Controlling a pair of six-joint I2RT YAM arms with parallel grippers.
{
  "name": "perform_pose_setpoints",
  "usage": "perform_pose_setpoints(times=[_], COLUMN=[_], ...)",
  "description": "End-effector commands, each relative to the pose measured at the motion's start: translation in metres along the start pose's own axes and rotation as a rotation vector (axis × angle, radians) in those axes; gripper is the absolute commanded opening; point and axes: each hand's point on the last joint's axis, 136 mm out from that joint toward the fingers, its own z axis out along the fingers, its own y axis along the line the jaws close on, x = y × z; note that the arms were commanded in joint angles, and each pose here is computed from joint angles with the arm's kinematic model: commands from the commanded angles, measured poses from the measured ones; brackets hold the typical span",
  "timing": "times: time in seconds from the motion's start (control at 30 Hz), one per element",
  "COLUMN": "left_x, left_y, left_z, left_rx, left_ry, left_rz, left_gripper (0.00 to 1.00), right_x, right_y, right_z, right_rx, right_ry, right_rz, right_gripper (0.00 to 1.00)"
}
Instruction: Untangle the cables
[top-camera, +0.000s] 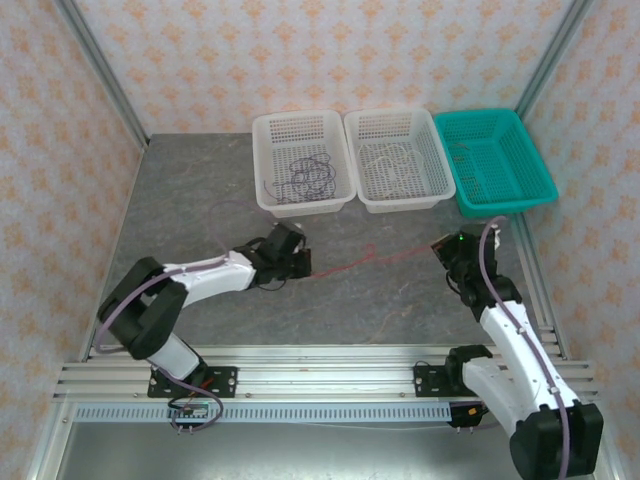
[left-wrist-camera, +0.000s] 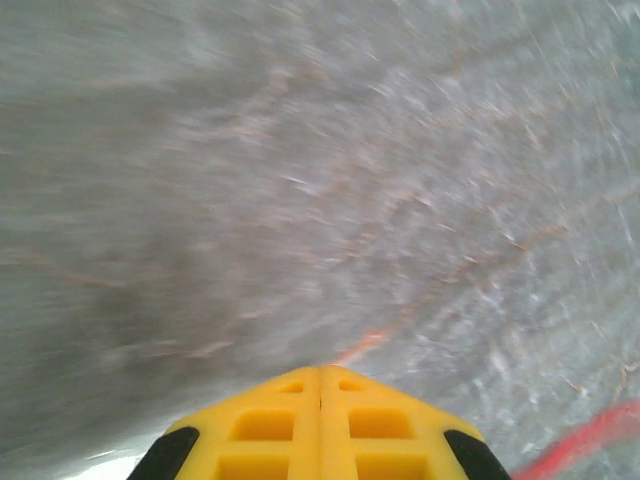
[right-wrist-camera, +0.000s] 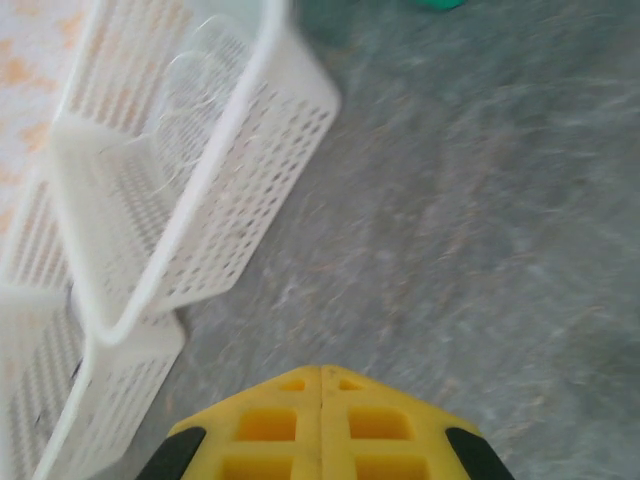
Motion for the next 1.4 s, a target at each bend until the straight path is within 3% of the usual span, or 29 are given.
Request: perform_pose_setpoints(times=[0.0,0.17,0.27,0.37,0.47,0.53,0.67,0.77,0.83,0.9,0.97,1.2,1.37], left_x=[-0.003,-0.010,-0.012,-0.009,-0.008,-0.008,-0.007,-0.004,-0.002,-0.001,0.000,-0.001,-0.002], left_y=[0.051,0.074,0.069,0.047,0.033,0.031,0.021,0.015,0.011,0.009,0.007,0.004,0.004], left_z=[-0.021,-0.043,-0.044,-0.035,-0.030,-0.030,-0.033,-0.033,-0.032,-0.030,-0.029,-0.031,-0.036], left_rx=[-0.132,-0.169,-0.117,0.011,0.085,0.085,0.126,0.132,0.136,0.131,0.129,0.138,0.144], left_ry=[-0.020,-0.056,-0.076,-0.057,-0.033,-0.023,-0.022,-0.016,-0.018,-0.019,-0.017,-0.035,-0.060], left_rz=[-0.030,-0.052,-0.054,-0.033,0.024,0.047,0.098,0.136,0.144,0.151,0.154,0.166,0.164], left_gripper=[0.00,0.00,0.00,0.00,0.00,0.00,0.00,0.00,0.00,0.00,0.00,0.00,0.00], right_x=[-0.021,-0.036,-0.028,0.023,0.085,0.114,0.180,0.227,0.243,0.258,0.268,0.278,0.277], right_y=[-0.019,-0.028,0.003,0.058,0.090,0.100,0.123,0.124,0.117,0.117,0.122,0.126,0.105], right_z=[-0.006,-0.009,0.000,0.007,0.001,-0.001,-0.002,0.014,0.038,0.058,0.072,0.102,0.118], right_rx=[0.068,0.106,-0.038,-0.263,-0.384,-0.409,-0.504,-0.403,-0.314,-0.314,-0.327,-0.267,-0.176], right_ry=[-0.084,-0.138,-0.064,0.161,0.311,0.341,0.430,0.529,0.569,0.590,0.601,0.566,0.537], right_rz=[0.077,0.108,0.021,-0.214,-0.492,-0.595,-0.598,-0.611,-0.461,-0.247,-0.173,-0.216,-0.171], right_gripper=[0.00,0.00,0.00,0.03,0.22,0.32,0.47,0.55,0.60,0.63,0.65,0.56,0.33])
